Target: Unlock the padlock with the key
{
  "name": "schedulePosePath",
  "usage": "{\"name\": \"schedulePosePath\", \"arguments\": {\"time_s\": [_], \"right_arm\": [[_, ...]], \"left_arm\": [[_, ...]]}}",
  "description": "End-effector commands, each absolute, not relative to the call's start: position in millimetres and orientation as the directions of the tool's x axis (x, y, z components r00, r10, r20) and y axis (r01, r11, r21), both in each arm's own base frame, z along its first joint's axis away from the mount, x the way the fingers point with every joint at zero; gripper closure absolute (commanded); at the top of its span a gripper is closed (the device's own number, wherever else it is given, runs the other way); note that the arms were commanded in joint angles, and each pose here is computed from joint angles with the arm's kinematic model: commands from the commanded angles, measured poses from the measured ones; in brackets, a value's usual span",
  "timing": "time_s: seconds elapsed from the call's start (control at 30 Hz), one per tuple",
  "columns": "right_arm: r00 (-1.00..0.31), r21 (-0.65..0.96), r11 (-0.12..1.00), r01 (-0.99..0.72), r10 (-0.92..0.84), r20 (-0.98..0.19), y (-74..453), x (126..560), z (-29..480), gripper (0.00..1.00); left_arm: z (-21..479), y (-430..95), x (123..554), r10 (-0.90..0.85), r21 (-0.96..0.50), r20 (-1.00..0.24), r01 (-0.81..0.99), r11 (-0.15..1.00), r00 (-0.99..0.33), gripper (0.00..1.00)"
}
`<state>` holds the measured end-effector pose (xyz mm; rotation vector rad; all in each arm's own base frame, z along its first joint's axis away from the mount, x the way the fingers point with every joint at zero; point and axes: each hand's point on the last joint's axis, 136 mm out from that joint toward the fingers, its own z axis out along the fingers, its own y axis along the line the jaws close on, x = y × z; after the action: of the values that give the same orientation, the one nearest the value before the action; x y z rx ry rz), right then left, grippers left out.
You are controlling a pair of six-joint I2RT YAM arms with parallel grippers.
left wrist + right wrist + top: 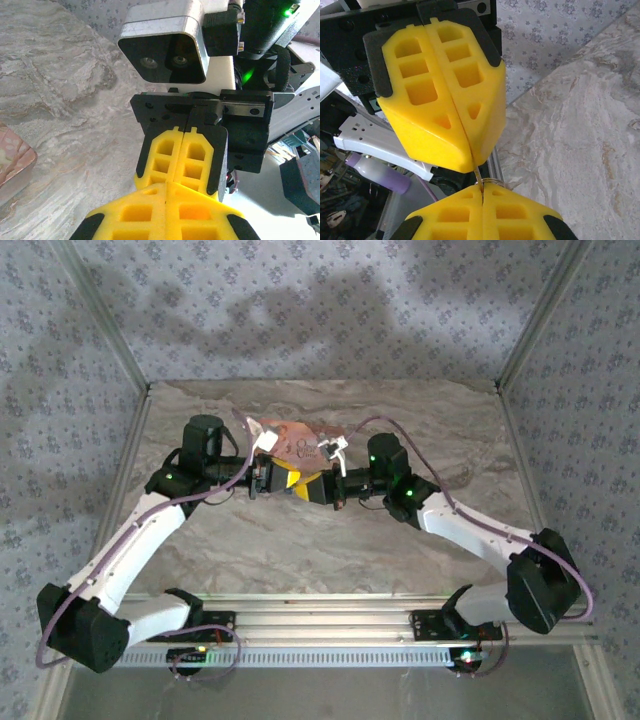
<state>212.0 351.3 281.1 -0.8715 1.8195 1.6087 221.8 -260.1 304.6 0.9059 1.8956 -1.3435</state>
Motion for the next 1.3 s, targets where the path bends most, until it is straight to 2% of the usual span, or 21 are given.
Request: {"name": "schedulePosePath", "arguments": {"time_s": [0.0,0.13,0.17,0.3,0.37,0.47,0.57,0.8,0.93,1.27], "right_arm": [[-0.61,0.61,0.03,-0.792,-0.085,-0.788,356.8,213.2,296.9,1.0],[-0.611,0.61,0.039,-0.791,-0.054,-0.79,356.7,217.6,295.9,1.0],[-0.609,0.607,0.048,-0.793,-0.041,-0.792,355.8,219.5,295.3,1.0],[-0.619,0.616,0.099,-0.781,0.004,-0.785,352.0,230.9,287.2,1.0],[-0.628,0.626,0.119,-0.771,0.022,-0.778,349.7,236.2,282.2,1.0],[-0.642,0.644,0.14,-0.752,0.064,-0.764,344.9,244.3,280.3,1.0],[-0.642,0.65,0.157,-0.743,0.103,-0.76,338.9,250.9,279.4,1.0],[-0.634,0.644,0.147,-0.75,0.118,-0.765,336.6,251.1,281.0,1.0],[-0.627,0.638,0.124,-0.76,0.116,-0.77,337.5,248.2,285.6,1.0],[-0.621,0.629,0.082,-0.773,0.101,-0.777,339.7,241.5,291.7,1.0]], "left_arm": [[320.7,-265.7,213.2,0.168,-0.506,-0.832,0.847,0.16,-0.529,1.0],[320.8,-266.3,216.5,0.152,-0.513,-0.831,0.842,0.166,-0.536,1.0],[320.0,-266.4,218.6,0.143,-0.519,-0.827,0.837,0.174,-0.543,0.94],[317.3,-263.3,230.2,0.118,-0.534,-0.814,0.813,0.232,-0.569,0.59],[316.3,-258.4,239.2,0.092,-0.54,-0.808,0.794,0.28,-0.582,0.48],[315.4,-246.7,254.3,0.022,-0.571,-0.789,0.747,0.339,-0.614,0.4],[315.3,-236.7,264.1,-0.063,-0.625,-0.761,0.705,0.334,-0.645,0.41],[312.8,-241.9,255.1,-0.121,-0.69,-0.722,0.692,0.212,-0.682,0.48],[312.3,-247.6,246.0,-0.1,-0.706,-0.706,0.688,0.166,-0.701,0.52],[309.5,-260.0,238.5,-0.065,-0.709,-0.704,0.693,0.132,-0.707,0.6]]}}
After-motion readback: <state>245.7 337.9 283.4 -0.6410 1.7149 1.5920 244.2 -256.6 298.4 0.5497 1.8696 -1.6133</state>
